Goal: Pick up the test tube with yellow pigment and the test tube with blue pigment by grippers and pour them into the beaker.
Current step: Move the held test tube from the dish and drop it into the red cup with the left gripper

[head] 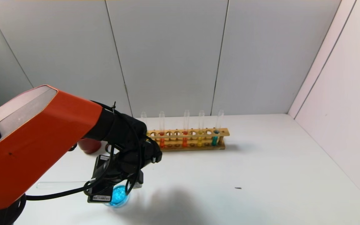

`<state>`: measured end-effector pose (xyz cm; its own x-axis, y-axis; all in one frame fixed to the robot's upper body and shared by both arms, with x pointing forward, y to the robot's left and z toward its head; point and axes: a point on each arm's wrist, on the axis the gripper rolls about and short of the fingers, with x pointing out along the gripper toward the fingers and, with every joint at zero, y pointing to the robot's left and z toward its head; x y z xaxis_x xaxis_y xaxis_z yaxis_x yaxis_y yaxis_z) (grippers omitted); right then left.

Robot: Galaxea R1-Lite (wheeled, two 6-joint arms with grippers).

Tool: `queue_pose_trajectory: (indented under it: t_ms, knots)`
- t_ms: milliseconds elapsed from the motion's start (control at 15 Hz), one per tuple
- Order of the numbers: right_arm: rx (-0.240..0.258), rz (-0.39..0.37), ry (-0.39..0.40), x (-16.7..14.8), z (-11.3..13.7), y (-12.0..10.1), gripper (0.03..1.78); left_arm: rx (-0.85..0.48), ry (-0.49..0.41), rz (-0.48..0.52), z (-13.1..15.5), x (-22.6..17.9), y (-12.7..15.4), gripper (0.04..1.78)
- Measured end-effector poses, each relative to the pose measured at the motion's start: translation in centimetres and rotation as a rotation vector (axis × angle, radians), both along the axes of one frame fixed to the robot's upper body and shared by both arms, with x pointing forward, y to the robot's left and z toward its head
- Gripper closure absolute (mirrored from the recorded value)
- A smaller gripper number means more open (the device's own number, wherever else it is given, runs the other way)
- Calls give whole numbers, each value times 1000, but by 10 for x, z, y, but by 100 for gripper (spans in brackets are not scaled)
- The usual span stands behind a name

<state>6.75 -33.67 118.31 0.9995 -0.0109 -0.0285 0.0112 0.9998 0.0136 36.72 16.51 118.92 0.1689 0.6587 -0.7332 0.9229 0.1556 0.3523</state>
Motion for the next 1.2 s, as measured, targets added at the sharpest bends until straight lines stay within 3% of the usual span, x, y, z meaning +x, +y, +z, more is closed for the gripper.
queue_pose_trajectory:
  t_ms: [467, 667, 933, 1200]
  knots:
    - [0, 0, 0, 0, 0, 0, 11, -13, -18, 15, 3, 0, 1, 150]
    - [0, 0, 0, 0, 0, 0, 11, -138, -76, 98, 21, -1, 4, 150]
    - [0, 0, 0, 0, 0, 0, 11, -386, -218, 300, 59, -13, 8, 150]
    - [0, 0, 0, 0, 0, 0, 11, -559, -410, 415, 108, -26, 34, 150]
